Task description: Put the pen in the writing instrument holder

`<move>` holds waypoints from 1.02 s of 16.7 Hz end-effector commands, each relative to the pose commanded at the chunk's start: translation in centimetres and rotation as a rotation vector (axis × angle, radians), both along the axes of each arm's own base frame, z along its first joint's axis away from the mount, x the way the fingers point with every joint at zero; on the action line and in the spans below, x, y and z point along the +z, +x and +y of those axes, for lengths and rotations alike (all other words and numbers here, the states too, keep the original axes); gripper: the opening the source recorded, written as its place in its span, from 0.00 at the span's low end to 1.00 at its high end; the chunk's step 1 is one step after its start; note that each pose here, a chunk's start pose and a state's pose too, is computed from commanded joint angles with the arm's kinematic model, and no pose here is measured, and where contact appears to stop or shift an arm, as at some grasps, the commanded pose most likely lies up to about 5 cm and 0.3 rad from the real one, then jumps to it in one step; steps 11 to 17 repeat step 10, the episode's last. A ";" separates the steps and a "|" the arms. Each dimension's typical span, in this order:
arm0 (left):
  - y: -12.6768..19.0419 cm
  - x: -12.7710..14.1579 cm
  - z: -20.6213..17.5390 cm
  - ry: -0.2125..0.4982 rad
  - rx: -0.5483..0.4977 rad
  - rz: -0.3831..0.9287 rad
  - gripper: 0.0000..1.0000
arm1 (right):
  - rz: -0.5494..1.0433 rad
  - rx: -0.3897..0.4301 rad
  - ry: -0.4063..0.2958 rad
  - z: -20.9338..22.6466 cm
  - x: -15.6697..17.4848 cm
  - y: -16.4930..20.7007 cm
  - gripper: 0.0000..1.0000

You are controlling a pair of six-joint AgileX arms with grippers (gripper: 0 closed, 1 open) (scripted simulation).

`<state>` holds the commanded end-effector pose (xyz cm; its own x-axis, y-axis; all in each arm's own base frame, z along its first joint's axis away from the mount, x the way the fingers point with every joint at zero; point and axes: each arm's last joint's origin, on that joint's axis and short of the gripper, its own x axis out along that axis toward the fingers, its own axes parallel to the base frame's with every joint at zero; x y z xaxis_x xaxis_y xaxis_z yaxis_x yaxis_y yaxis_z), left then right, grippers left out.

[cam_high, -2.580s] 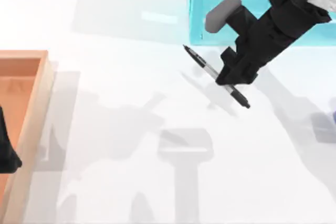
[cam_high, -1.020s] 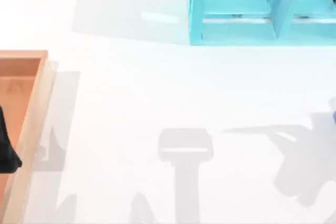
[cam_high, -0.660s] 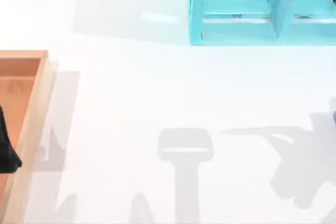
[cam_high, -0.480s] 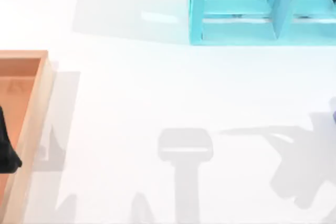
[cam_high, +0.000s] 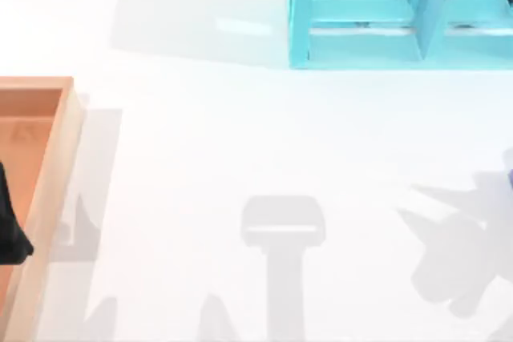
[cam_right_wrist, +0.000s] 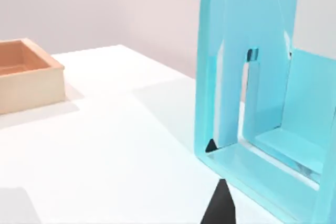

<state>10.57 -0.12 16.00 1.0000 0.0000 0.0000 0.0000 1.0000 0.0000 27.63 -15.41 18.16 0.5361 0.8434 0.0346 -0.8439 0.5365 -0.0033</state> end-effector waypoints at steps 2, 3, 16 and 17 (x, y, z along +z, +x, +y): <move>0.0 0.0 0.0 0.000 0.000 0.000 1.00 | 0.000 0.000 0.000 0.0 0.0 0.0 0.83; 0.0 0.0 0.0 0.000 0.000 0.000 1.00 | 0.000 0.000 0.000 0.0 0.0 0.0 0.90; 0.0 0.0 0.0 0.000 0.000 0.000 1.00 | 0.000 0.000 0.000 0.0 0.0 0.0 1.00; 0.0 0.0 0.0 0.000 0.000 0.000 1.00 | 0.000 0.000 0.000 0.0 0.0 0.0 1.00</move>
